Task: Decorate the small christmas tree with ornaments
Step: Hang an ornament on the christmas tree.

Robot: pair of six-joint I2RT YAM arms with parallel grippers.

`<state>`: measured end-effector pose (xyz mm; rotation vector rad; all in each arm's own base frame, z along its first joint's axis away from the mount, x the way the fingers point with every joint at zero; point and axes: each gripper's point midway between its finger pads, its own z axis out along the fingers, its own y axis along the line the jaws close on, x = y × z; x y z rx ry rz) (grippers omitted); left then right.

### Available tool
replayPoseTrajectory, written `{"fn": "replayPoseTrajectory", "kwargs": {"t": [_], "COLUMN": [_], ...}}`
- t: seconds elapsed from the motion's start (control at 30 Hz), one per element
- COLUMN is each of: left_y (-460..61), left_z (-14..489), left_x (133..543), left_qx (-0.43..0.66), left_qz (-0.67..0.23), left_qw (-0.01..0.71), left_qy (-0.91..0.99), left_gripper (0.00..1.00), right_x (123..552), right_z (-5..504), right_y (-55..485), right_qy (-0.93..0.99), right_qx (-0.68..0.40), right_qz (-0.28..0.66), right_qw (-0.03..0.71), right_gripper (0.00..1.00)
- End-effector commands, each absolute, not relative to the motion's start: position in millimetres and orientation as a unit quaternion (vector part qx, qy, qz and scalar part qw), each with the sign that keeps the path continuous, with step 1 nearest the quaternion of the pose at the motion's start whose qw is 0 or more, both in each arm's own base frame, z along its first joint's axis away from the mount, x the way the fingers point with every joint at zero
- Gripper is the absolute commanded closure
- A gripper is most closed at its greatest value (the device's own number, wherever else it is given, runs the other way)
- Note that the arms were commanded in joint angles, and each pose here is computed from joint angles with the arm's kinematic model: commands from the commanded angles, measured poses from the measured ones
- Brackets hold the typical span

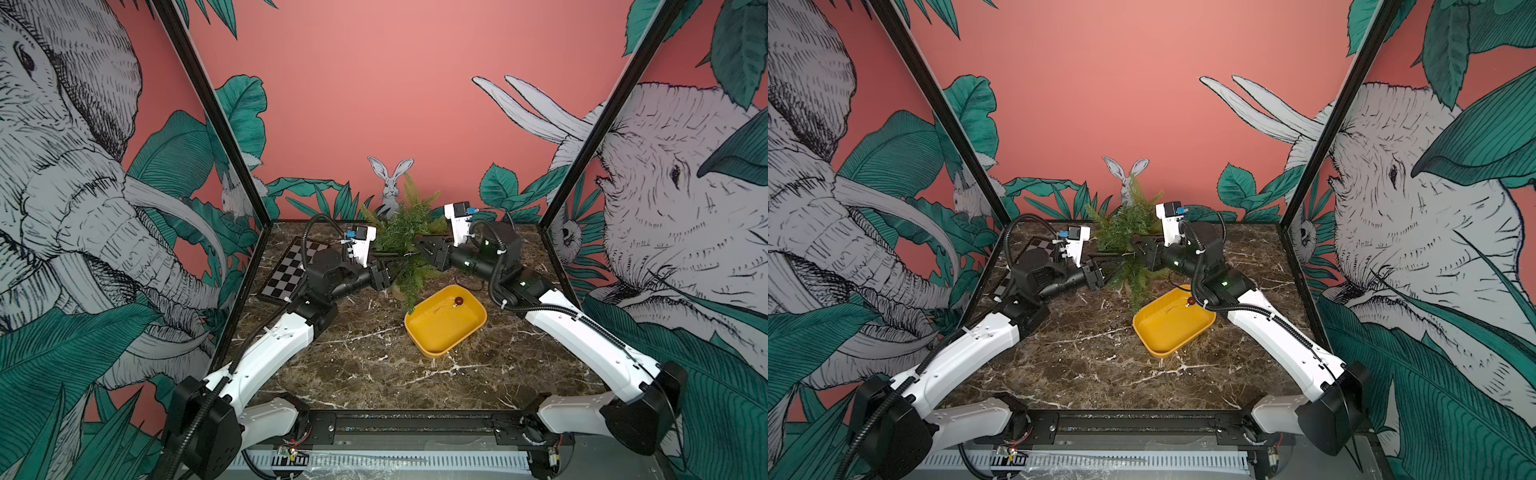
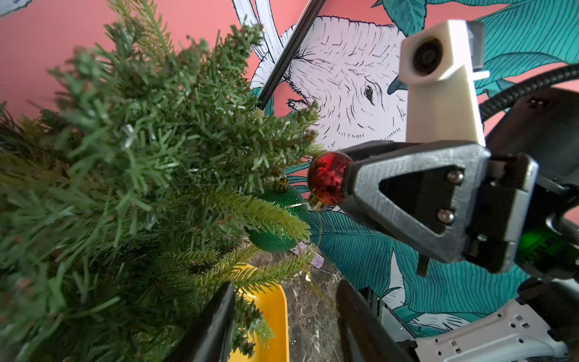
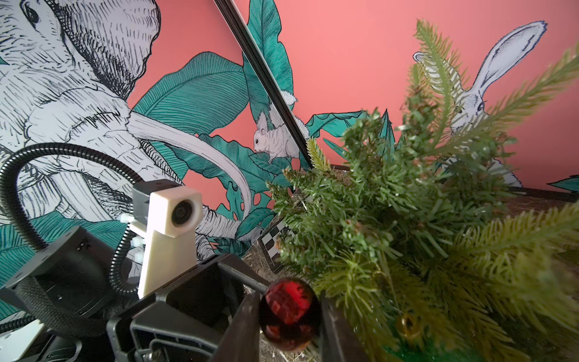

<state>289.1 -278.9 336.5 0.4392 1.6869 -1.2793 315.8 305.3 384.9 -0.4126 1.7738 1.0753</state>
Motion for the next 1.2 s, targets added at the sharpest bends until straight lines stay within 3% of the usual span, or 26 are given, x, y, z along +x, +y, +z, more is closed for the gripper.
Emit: {"fn": "replayPoseTrajectory", "kwargs": {"t": [0.0, 0.27, 1.17], "left_y": [-279, -282, -282], "left_z": [364, 365, 347], "left_x": [288, 292, 285], "left_qx": [0.189, 0.192, 0.217], "left_qz": [-0.535, -0.533, -0.516], "left_qw": [0.493, 0.491, 0.483], "left_qy": [0.659, 0.661, 0.674], "left_gripper": [0.61, 1.00, 1.00], "right_x": [313, 313, 300], "right_z": [400, 395, 397], "right_y": [307, 307, 299], "right_qy": [0.710, 0.712, 0.672], "right_qx": [-0.171, -0.169, -0.170], "right_qz": [0.457, 0.457, 0.479], "right_qw": [0.508, 0.505, 0.538], "right_gripper": [0.70, 0.70, 0.69]}}
